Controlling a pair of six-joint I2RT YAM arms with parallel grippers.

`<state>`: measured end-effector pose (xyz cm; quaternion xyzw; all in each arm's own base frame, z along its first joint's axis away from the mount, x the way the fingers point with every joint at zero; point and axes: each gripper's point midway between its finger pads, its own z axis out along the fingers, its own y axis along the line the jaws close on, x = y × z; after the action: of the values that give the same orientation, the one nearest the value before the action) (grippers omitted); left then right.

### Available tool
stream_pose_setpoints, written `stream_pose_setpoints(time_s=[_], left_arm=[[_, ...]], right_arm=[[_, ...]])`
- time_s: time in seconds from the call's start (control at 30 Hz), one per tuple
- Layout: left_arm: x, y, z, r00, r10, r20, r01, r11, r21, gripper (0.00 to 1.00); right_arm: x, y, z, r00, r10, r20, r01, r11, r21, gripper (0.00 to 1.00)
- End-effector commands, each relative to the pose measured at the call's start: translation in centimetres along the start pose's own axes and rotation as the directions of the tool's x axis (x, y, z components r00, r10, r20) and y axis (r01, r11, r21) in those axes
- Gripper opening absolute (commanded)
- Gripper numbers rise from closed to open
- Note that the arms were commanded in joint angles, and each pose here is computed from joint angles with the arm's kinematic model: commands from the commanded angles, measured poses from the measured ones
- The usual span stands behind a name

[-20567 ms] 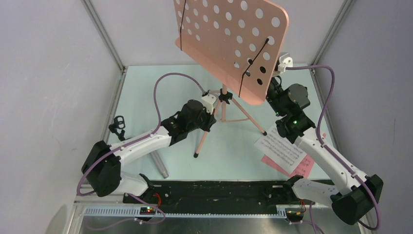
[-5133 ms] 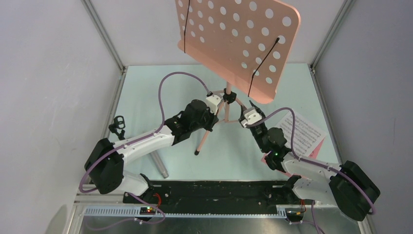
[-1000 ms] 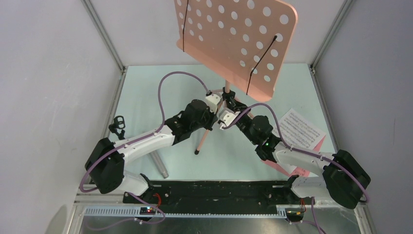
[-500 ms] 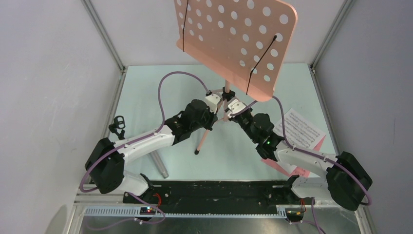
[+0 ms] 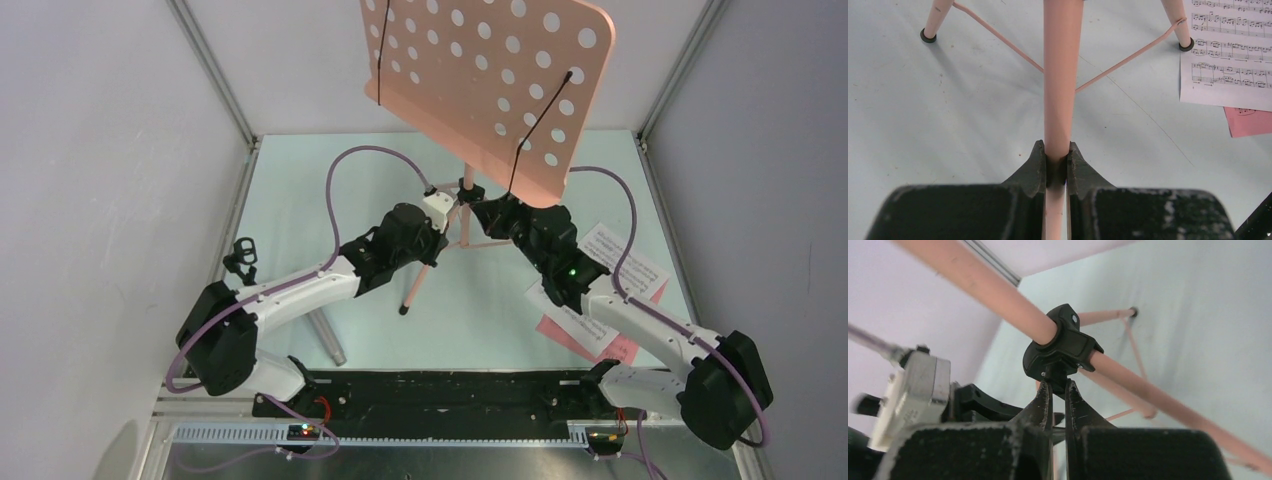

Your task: Set up the instrument practice props

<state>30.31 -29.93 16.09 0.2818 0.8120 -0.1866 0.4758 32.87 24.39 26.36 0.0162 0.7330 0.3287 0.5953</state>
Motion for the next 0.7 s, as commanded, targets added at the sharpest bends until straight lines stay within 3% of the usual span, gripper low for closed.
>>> stream_pose_setpoints(time_s=[0.0, 0.13, 0.17, 0.2, 0.23, 0.27, 0.3, 0.37, 0.43, 0.5, 0.57, 0.67], left_arm=[[4.4, 2.9, -0.6, 0.986, 0.017, -0.168, -0.035, 0.993, -0.108, 0.0], [4.5, 2.9, -0.6, 0.985, 0.018, -0.17, -0.037, 0.993, -0.108, 0.0], [4.5, 2.9, -0.6, 0.985, 0.018, -0.17, -0.036, 0.994, -0.107, 0.0], [4.5, 2.9, -0.6, 0.985, 0.018, -0.169, -0.037, 0.994, -0.107, 0.0], [4.5, 2.9, -0.6, 0.985, 0.018, -0.169, -0.037, 0.994, -0.106, 0.0], [4.4, 2.9, -0.6, 0.986, 0.018, -0.168, -0.036, 0.994, -0.106, 0.0], [4.4, 2.9, -0.6, 0.986, 0.018, -0.168, -0.036, 0.994, -0.106, 0.0], [4.2, 2.9, -0.6, 0.986, 0.018, -0.164, -0.036, 0.994, -0.106, 0.0], [4.2, 2.9, -0.6, 0.986, 0.018, -0.163, -0.036, 0.993, -0.108, 0.0], [4.1, 3.0, -0.6, 0.987, 0.018, -0.162, -0.036, 0.993, -0.11, 0.0], [4.2, 3.0, -0.6, 0.986, 0.018, -0.164, -0.036, 0.993, -0.111, 0.0], [4.2, 2.9, -0.5, 0.986, 0.018, -0.165, -0.036, 0.994, -0.107, 0.0]], right_arm=[[-1.6, -3.7, -0.2, 0.837, 0.538, 0.099, -0.546, 0.815, 0.192, 0.0], [-1.2, -1.7, 0.7, 0.636, 0.769, 0.07, -0.77, 0.626, 0.123, 0.0], [-2.0, -0.5, 1.0, 0.54, 0.84, 0.056, -0.841, 0.537, 0.067, 0.0], [-1.2, -0.6, 1.3, 0.49, 0.871, 0.043, -0.871, 0.486, 0.072, 0.0], [-2.2, 0.5, 1.4, 0.368, 0.93, 0.02, -0.93, 0.367, 0.016, 0.0], [-1.1, 0.1, 1.7, 0.309, 0.951, 0.009, -0.951, 0.309, 0.026, 0.0], [-2.1, 1.2, 1.6, 0.197, 0.98, -0.031, -0.98, 0.196, -0.023, 0.0], [-1.9, 1.6, 1.6, 0.097, 0.992, -0.076, -0.995, 0.094, -0.045, 0.0], [-1.9, 1.9, 1.3, 0.095, 0.992, -0.089, -0.995, 0.09, -0.051, 0.05], [-1.9, 1.4, 0.8, 0.155, 0.986, -0.056, -0.987, 0.152, -0.043, 0.19], [-1.9, 0.4, 0.2, 0.251, 0.968, -0.005, -0.968, 0.251, -0.029, 0.34], [-1.9, -1.5, -0.7, 0.44, 0.895, 0.071, -0.897, 0.441, 0.001, 0.48]])
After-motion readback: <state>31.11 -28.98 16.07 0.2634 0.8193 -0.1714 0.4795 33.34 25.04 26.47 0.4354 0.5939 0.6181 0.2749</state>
